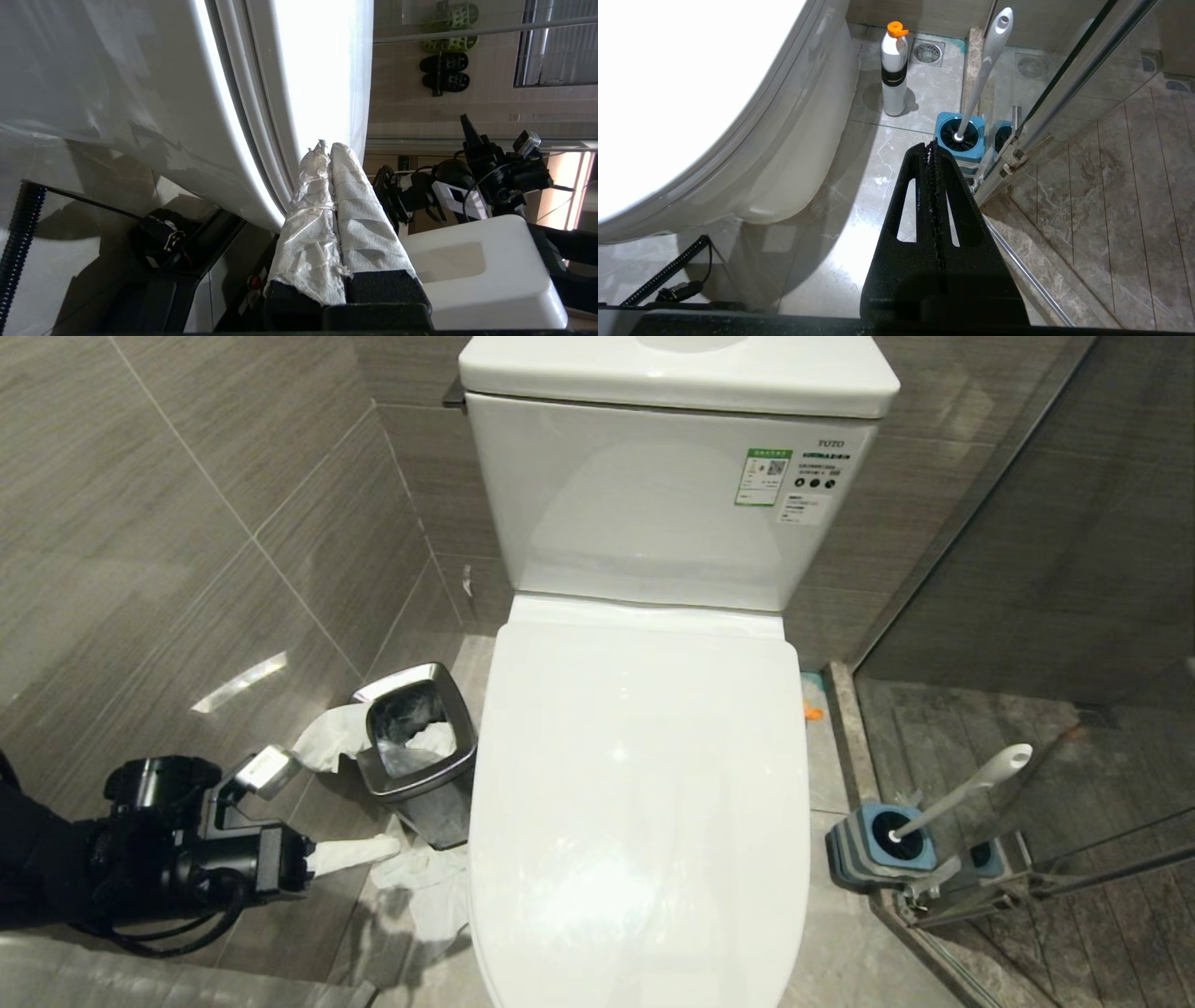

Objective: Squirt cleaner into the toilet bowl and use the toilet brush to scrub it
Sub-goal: Use the left hand to lift the toilet lid slightly

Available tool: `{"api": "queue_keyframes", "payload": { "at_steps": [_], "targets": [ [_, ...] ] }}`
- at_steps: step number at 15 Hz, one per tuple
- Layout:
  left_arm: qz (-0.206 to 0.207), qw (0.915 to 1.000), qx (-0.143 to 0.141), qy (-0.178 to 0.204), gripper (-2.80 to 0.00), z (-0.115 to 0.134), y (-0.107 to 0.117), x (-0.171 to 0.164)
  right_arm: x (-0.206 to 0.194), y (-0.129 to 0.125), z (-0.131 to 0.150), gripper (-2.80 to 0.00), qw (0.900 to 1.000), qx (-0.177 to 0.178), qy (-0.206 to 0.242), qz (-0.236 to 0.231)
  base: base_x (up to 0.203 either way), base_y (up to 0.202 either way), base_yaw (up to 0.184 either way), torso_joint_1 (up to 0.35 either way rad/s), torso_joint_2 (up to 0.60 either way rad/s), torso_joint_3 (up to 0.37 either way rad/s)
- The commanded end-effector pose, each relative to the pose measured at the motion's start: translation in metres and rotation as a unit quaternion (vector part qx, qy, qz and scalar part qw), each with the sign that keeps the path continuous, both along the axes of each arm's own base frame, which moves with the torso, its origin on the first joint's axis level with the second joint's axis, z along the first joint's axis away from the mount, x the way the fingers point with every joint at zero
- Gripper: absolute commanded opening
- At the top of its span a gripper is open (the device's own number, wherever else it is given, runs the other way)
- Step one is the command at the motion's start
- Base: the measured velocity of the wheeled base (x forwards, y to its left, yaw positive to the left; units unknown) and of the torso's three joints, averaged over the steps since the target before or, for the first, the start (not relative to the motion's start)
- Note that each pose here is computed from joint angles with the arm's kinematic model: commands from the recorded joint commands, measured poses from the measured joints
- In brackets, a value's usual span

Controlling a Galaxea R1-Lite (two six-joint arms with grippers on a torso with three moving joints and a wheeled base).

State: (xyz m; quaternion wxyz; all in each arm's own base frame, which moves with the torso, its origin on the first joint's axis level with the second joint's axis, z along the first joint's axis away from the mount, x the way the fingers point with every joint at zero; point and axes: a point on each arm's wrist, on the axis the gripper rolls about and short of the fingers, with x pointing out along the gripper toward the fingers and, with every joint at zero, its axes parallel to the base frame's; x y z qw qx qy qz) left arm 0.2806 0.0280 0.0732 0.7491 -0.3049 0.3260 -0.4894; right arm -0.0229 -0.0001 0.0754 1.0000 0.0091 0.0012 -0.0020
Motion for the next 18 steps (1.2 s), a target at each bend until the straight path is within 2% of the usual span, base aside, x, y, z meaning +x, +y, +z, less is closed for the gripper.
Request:
{"api": "queue_keyframes", "payload": {
  "at_steps": [1, 9, 13, 14, 15, 18],
  "targets": [
    [0.005, 1.0000, -0.001, -0.008, -2.80, 0.002, 0.004, 0.001, 0.000, 0.000, 0.000, -2.80, 1.000, 0.000, 0.000, 0.000, 0.000, 0.000, 0.000, 0.000, 0.00, 0.000],
    [0.015, 0.9995, -0.002, -0.028, -2.80, 0.013, 0.011, -0.005, 0.000, 0.000, 0.000, -2.80, 1.000, 0.000, 0.001, 0.000, 0.000, 0.000, 0.000, 0.000, 0.00, 0.000],
    [0.014, 0.9996, -0.017, -0.017, -2.80, 0.011, 0.014, -0.013, 0.000, 0.000, 0.000, -2.80, 1.000, 0.000, 0.000, 0.000, 0.000, 0.000, 0.000, 0.000, 0.00, 0.000],
    [0.013, 0.9996, -0.022, -0.009, -1.76, 0.007, 0.013, -0.018, 0.000, 0.000, 0.000, -2.80, 1.000, 0.000, 0.001, 0.000, 0.000, 0.000, 0.000, 0.000, 0.00, 0.000],
    [0.013, 0.9996, -0.025, -0.001, 0.00, 0.004, 0.012, -0.024, 0.000, 0.000, 0.000, -2.80, 1.000, 0.000, 0.000, 0.000, 0.000, 0.000, 0.000, 0.000, 0.00, 0.000],
    [0.010, 0.9995, -0.028, 0.009, 0.00, 0.000, 0.008, -0.039, 0.000, 0.000, 0.000, -2.80, 1.000, 0.000, 0.001, 0.000, 0.000, 0.000, 0.000, 0.000, 0.00, 0.000]
  ]
}}
